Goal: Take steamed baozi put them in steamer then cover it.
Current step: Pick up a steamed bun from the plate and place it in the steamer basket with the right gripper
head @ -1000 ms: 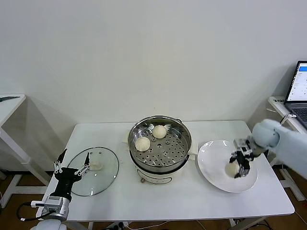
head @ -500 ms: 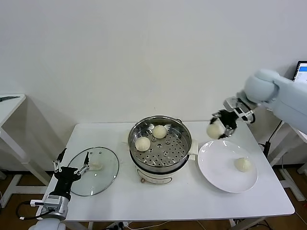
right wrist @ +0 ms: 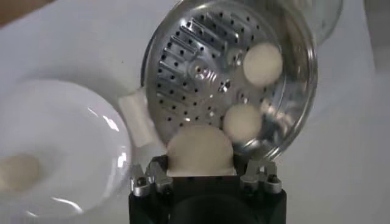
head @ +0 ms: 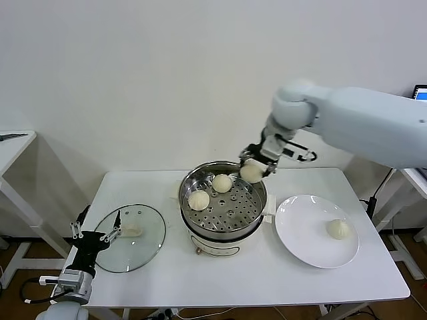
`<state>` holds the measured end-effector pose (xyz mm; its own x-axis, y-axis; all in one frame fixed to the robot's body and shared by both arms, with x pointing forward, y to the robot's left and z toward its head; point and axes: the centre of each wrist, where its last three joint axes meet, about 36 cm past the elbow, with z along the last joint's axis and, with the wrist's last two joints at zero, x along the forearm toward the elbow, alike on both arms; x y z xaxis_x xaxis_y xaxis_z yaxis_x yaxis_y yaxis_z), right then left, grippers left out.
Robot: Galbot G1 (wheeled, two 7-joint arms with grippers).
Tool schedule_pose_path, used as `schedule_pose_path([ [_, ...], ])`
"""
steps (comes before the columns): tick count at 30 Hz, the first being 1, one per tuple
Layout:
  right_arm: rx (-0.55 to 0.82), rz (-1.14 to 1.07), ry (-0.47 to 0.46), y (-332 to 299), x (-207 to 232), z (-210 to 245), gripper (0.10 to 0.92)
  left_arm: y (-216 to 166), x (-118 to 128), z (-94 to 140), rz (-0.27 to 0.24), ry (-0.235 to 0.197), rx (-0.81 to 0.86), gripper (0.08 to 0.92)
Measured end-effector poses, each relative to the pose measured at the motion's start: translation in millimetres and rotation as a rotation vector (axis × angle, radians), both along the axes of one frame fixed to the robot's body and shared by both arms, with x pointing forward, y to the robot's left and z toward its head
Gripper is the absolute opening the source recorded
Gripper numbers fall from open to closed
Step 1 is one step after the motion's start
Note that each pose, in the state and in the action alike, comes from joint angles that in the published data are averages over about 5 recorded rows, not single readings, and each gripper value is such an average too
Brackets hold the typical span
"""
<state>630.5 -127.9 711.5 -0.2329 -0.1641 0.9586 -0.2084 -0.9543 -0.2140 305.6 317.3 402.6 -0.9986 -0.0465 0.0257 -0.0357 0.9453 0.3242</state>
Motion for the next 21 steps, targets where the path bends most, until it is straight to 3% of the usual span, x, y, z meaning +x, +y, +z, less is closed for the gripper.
schedule_pose_path([
  [21, -0.083, 0.265, 0.113, 76.0, -25.8, -67.1, 0.696, 7.4, 4.0, -3.9, 0.008, 0.007, -0.002, 0.823],
])
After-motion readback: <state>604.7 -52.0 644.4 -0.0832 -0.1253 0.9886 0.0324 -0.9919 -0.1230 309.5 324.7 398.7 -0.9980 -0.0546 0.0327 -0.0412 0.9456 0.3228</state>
